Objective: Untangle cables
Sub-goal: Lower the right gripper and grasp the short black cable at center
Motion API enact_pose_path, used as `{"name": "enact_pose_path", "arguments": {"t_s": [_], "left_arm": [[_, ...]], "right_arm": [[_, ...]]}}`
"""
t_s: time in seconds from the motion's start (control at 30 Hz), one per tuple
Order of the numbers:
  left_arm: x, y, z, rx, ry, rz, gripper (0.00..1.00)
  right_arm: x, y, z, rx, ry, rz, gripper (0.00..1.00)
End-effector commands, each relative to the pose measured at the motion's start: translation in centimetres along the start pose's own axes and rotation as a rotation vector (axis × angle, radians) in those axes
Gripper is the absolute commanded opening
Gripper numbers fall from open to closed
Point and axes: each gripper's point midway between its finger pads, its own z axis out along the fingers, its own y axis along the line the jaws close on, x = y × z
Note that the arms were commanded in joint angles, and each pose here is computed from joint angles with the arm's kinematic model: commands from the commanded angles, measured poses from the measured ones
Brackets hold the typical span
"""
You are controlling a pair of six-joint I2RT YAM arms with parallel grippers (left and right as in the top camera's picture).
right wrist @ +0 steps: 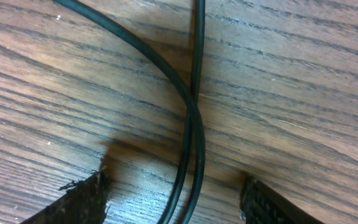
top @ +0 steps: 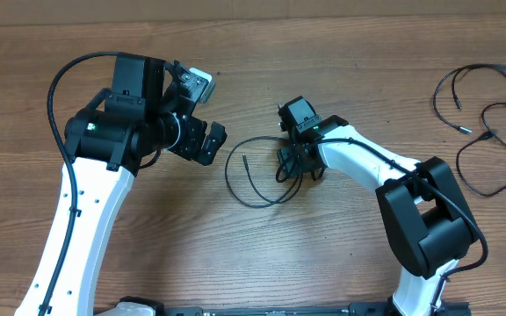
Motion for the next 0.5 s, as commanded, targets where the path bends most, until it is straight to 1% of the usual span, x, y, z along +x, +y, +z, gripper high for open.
{"name": "enact_pose_path", "arguments": {"t_s": [0.0,0.03,0.17,0.27,0.4,0.47], "left_arm": [[-0.18,0.07,0.01,-0.003,-0.001,-0.009,1.0],[-0.18,0.07,0.01,-0.003,-0.001,-0.009,1.0],[-0.18,0.07,0.01,-0.003,-0.001,-0.009,1.0],[-0.18,0.07,0.01,-0.003,-0.001,-0.009,1.0],[-0.18,0.07,0.01,-0.003,-0.001,-0.009,1.0],[-0.18,0.07,0.01,-0.003,-0.001,-0.009,1.0]], "right_arm": [[3.09,-0.19,2.2,0.028,0.101,-0.027,0.6],[3.09,-0.19,2.2,0.028,0.101,-0.027,0.58],[3.1,-0.18,2.2,0.028,0.101,-0.027,0.42],[3.11,-0.18,2.21,0.028,0.101,-0.027,0.33],[3.12,-0.18,2.21,0.028,0.102,-0.027,0.12],[3.11,-0.19,2.21,0.028,0.101,-0.027,0.07]]}}
